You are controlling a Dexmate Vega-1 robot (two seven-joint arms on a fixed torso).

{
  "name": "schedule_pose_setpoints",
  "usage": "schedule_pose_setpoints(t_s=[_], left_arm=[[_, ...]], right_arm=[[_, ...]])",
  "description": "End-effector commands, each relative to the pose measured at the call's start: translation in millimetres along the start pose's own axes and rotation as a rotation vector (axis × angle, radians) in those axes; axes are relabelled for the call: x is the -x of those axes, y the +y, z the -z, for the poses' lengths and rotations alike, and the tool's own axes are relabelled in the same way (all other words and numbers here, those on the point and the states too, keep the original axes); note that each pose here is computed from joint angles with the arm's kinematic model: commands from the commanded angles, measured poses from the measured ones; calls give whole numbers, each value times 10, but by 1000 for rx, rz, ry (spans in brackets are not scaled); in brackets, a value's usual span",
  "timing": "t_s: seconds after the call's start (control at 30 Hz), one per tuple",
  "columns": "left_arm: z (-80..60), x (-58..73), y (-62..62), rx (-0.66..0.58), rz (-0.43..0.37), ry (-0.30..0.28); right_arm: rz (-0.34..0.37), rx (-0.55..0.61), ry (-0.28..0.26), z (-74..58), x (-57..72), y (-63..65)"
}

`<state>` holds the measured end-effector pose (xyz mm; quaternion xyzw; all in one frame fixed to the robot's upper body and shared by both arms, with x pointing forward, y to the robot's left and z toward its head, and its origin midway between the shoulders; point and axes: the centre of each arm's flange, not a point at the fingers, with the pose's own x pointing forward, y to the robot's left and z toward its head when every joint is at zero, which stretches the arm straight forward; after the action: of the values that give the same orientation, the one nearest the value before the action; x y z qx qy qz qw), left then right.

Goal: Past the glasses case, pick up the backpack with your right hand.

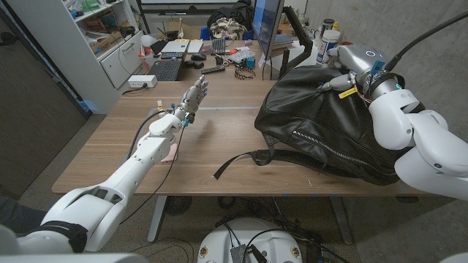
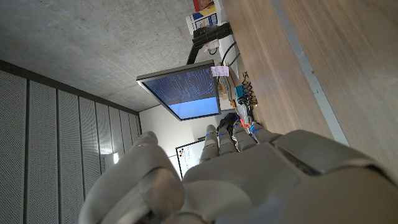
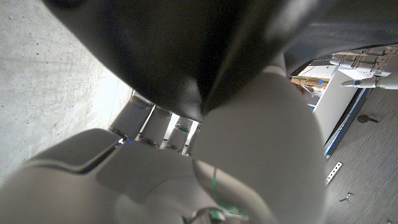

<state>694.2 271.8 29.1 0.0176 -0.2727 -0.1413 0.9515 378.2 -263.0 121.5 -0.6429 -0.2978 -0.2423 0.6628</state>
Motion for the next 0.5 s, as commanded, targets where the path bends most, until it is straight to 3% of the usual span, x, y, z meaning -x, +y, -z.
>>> schedule_pose_setpoints(t_s=[0.03,0.5], left_arm=[[35,-11,18,2,4,10],[48,-11,43,3,7,12]], right_arm=[[14,-19,12,14,-54,-233],[27,-60,50,83,-176,-612]])
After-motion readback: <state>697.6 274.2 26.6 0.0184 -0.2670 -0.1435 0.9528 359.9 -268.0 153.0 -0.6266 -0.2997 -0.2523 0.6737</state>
